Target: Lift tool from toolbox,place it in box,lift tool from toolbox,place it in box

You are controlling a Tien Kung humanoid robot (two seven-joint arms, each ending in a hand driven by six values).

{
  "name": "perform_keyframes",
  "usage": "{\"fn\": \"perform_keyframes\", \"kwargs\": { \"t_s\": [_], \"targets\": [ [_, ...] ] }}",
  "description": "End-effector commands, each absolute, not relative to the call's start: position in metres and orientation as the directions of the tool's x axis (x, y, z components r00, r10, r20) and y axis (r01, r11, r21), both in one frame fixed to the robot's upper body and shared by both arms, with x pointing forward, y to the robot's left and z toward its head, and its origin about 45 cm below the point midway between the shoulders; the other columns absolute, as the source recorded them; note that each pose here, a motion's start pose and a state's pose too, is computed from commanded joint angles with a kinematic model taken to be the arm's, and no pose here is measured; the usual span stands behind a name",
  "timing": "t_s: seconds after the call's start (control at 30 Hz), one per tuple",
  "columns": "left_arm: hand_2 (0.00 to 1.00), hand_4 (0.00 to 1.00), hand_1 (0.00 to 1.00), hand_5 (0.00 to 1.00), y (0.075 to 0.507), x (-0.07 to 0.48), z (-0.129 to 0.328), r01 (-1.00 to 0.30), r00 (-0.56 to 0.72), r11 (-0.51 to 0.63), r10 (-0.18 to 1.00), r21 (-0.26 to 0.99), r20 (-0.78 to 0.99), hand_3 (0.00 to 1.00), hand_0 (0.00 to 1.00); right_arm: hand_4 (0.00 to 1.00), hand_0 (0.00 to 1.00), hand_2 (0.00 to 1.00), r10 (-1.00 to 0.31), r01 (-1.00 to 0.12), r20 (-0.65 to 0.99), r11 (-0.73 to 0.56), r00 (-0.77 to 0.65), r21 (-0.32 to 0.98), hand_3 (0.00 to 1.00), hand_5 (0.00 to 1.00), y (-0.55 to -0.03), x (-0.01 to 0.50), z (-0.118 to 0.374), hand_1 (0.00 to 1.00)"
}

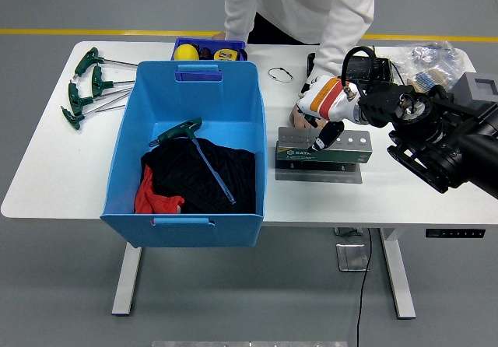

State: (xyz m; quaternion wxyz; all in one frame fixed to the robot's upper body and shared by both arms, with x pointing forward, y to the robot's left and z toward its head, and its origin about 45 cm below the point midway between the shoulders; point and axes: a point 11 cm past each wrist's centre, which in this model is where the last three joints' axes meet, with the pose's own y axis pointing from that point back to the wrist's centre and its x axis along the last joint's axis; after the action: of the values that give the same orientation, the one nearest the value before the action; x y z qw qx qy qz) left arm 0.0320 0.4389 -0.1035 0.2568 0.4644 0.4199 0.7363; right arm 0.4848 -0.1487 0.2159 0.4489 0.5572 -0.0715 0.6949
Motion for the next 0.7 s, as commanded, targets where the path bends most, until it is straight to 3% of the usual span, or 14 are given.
{"fn": "perform_keyframes", "kwargs": {
  "t_s": [0.03, 0.07, 0.23, 0.27, 0.43, 0.47, 0.63, 0.67, 0.7],
  "targets": [
    [0.488, 0.826, 0.446, 0.774, 0.4388, 0.0322, -0.1035, 0.011, -0.438, -0.516, 0.768, 0.857, 0.468, 0.758, 0.46, 0.975, 0.615, 0.308, 0.546, -0.704, 0.838, -0.585, 0.025, 0.403, 0.289, 0.663, -0.1498, 0.4848, 0.2157, 0.314],
    [0.487, 0.825, 0.446, 0.773, 0.4388, 0.0324, -0.1034, 0.011, -0.438, -0.516, 0.768, 0.857, 0.467, 0.757, 0.461, 0.972, 0.476, 0.247, 0.547, -0.703, 0.837, -0.585, 0.026, 0.404, 0.246, 0.668, -0.1504, 0.4848, 0.2156, 0.245],
    [0.487, 0.825, 0.446, 0.773, 0.4385, 0.0326, -0.1035, 0.01, -0.44, -0.515, 0.768, 0.857, 0.466, 0.757, 0.461, 0.972, 0.476, 0.247, 0.551, -0.704, 0.834, -0.579, 0.034, 0.412, 0.246, 0.668, -0.1543, 0.4849, 0.2148, 0.245],
    [0.487, 0.824, 0.446, 0.771, 0.4383, 0.0323, -0.1036, 0.011, -0.44, -0.514, 0.767, 0.857, 0.466, 0.758, 0.462, 0.969, 0.337, 0.212, 0.552, -0.704, 0.833, -0.577, 0.036, 0.413, 0.201, 0.672, -0.1551, 0.485, 0.2147, 0.195],
    [0.487, 0.824, 0.446, 0.771, 0.4379, 0.0312, -0.1039, 0.013, -0.441, -0.513, 0.767, 0.858, 0.466, 0.758, 0.462, 0.969, 0.337, 0.212, 0.547, -0.706, 0.836, -0.578, 0.037, 0.409, 0.201, 0.672, -0.1576, 0.4855, 0.2158, 0.195],
    [0.488, 0.825, 0.446, 0.774, 0.438, 0.0312, -0.1039, 0.013, -0.441, -0.513, 0.767, 0.858, 0.465, 0.758, 0.462, 0.96, 0.165, 0.161, 0.544, -0.707, 0.838, -0.58, 0.035, 0.406, 0.131, 0.681, -0.1578, 0.4857, 0.2165, 0.126],
    [0.488, 0.825, 0.446, 0.774, 0.4381, 0.0306, -0.1039, 0.014, -0.442, -0.512, 0.767, 0.859, 0.465, 0.758, 0.462, 0.96, 0.165, 0.161, 0.52, -0.708, 0.854, -0.594, 0.023, 0.381, 0.131, 0.681, -0.159, 0.4863, 0.2205, 0.126],
    [0.486, 0.824, 0.445, 0.772, 0.4381, 0.0304, -0.104, 0.015, -0.443, -0.512, 0.767, 0.859, 0.465, 0.757, 0.462, 0.935, 0.078, 0.113, 0.513, -0.709, 0.858, -0.598, 0.019, 0.374, 0.09, 0.675, -0.1593, 0.4864, 0.2213, 0.071],
    [0.486, 0.824, 0.445, 0.772, 0.4381, 0.0302, -0.104, 0.015, -0.443, -0.512, 0.767, 0.859, 0.465, 0.757, 0.462, 0.935, 0.078, 0.113, 0.506, -0.709, 0.862, -0.603, 0.016, 0.367, 0.09, 0.675, -0.1593, 0.4863, 0.2219, 0.071]
  ]
}}
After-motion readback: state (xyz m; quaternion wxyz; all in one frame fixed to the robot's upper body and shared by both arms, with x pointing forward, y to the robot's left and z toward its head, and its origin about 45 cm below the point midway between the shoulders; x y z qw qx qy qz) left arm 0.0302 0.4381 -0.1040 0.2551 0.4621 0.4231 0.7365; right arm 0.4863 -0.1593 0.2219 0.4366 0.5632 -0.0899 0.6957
